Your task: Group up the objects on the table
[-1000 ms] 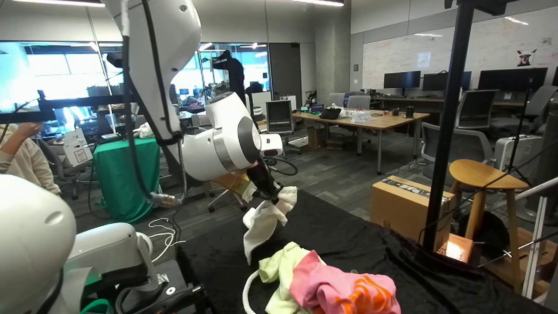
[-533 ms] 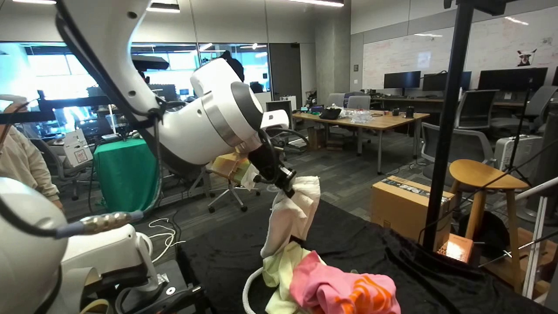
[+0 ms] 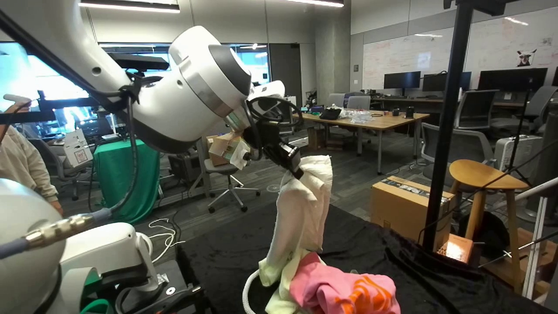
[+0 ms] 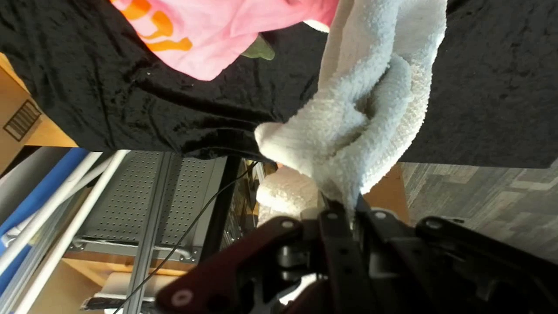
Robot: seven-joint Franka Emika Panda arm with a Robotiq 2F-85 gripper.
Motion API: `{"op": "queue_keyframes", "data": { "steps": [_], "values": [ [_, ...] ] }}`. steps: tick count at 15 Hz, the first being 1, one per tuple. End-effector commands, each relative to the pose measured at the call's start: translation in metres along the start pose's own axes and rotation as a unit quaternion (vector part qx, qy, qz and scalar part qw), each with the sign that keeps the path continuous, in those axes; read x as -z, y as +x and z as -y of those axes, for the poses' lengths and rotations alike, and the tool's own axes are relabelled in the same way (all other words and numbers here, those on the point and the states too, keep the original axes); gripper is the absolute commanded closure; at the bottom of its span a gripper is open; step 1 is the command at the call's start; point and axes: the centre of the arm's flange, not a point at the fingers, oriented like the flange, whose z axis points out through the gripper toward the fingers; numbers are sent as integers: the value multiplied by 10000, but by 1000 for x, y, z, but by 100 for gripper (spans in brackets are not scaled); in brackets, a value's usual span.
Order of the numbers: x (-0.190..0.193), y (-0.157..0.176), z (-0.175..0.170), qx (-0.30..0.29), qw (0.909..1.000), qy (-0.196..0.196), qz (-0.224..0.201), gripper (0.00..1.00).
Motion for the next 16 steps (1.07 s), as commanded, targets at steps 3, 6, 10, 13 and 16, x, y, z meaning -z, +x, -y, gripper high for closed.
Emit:
{"op": "queue_keyframes", "data": {
  "steps": [3, 6, 10, 13, 16],
  "values": [
    [30, -20, -13, -282, 9962, -825, -41, 95],
    [16, -22, -15, -136, 9856, -1644, 361, 95],
    [-6, -20, -19, 140, 9774, -1940, 826, 95],
    [-15, -20, -14, 304, 9772, -1828, 1036, 95],
    [-15, -18, -12, 466, 9763, -1770, 1153, 68]
  ]
}}
